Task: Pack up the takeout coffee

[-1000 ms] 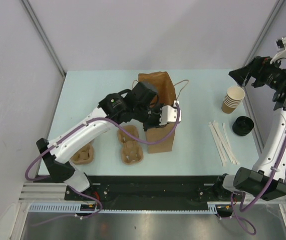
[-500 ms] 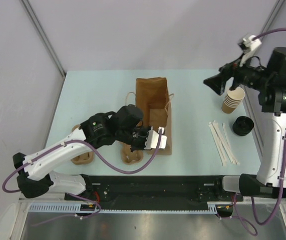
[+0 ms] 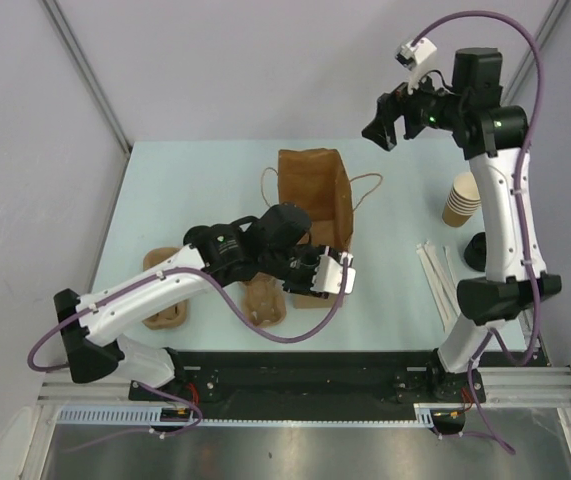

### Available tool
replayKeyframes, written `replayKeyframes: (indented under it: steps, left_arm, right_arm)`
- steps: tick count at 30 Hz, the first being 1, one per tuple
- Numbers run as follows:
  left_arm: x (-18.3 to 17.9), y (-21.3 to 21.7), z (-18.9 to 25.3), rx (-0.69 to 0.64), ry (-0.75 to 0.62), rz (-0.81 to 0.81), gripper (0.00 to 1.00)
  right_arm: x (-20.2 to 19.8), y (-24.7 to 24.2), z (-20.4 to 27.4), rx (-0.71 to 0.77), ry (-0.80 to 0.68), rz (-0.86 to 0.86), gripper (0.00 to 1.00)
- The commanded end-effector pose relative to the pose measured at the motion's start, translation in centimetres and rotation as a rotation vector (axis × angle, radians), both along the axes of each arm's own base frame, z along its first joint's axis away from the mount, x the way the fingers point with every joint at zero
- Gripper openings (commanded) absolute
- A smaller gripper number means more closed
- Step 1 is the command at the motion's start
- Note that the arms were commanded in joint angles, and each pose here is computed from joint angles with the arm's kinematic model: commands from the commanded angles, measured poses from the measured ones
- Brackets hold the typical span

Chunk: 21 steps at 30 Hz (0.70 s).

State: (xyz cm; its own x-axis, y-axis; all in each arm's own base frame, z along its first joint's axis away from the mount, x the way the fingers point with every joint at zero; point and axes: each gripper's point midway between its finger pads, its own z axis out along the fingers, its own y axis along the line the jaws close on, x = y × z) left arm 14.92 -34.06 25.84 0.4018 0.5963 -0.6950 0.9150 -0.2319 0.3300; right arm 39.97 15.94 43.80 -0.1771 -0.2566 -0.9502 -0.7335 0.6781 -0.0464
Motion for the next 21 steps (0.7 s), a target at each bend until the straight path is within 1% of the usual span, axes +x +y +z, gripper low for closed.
replayKeyframes:
  steps: [1,3,4,6,7,8,9,11,13,16,18,19,21]
  left_arm:
    - [1.4,-2.0,2.9,-0.075,-0.093,-0.028,0.56]
    - [2.0,-2.7,3.7,-0.085,-0.102,-0.012,0.62]
    - [2.4,-2.8,4.1,-0.092,-0.098,0.007,0.71]
    - [2.9,-3.0,5.4,-0.123,-0.109,0.021,0.76]
    - [3.0,-3.0,6.1,-0.14,-0.11,0.024,0.86]
    - [3.3,-2.9,7.1,-0.166,-0.113,0.03,0.9]
    - [3.3,-2.8,7.8,-0.189,-0.105,0.038,0.99]
    - [3.5,-2.1,9.7,-0.239,-0.123,0.054,0.99]
    - [3.7,-1.4,11.3,-0.284,-0.125,0.08,0.99]
    - [4.9,0.0,13.6,-0.355,-0.093,0.148,1.0]
    - [6.3,1.2,14.5,-0.387,-0.058,0.218,1.0]
    - [7.6,2.3,15.0,-0.402,-0.058,0.27,1.0]
    - [8.6,4.0,15.6,-0.42,-0.037,0.328,0.99]
  right_arm:
    - [1.5,0.6,0.6,-0.089,-0.102,0.051,1.0]
    - [2.3,1.3,0.1,-0.102,-0.115,0.079,1.0]
    - [2.6,1.7,-0.2,-0.126,-0.138,0.106,1.0]
    - [3.1,3.0,-1.1,-0.157,-0.153,0.146,1.0]
    - [3.3,3.5,-1.4,-0.177,-0.17,0.168,1.0]
    - [3.4,3.9,-1.9,-0.19,-0.171,0.184,1.0]
    - [3.4,5.0,-3.0,-0.206,-0.154,0.217,1.0]
    - [3.4,5.8,-3.9,-0.249,-0.168,0.256,1.0]
    - [3.4,6.8,-5.5,-0.276,-0.139,0.289,1.0]
    - [3.5,7.9,-7.4,-0.313,-0.119,0.331,1.0]
    - [3.7,8.5,-7.9,-0.327,-0.121,0.343,1.0]
    - [4.0,8.7,-8.6,-0.333,-0.111,0.347,1.0]
    - [4.3,9.2,-9.1,-0.343,-0.114,0.354,1.0]
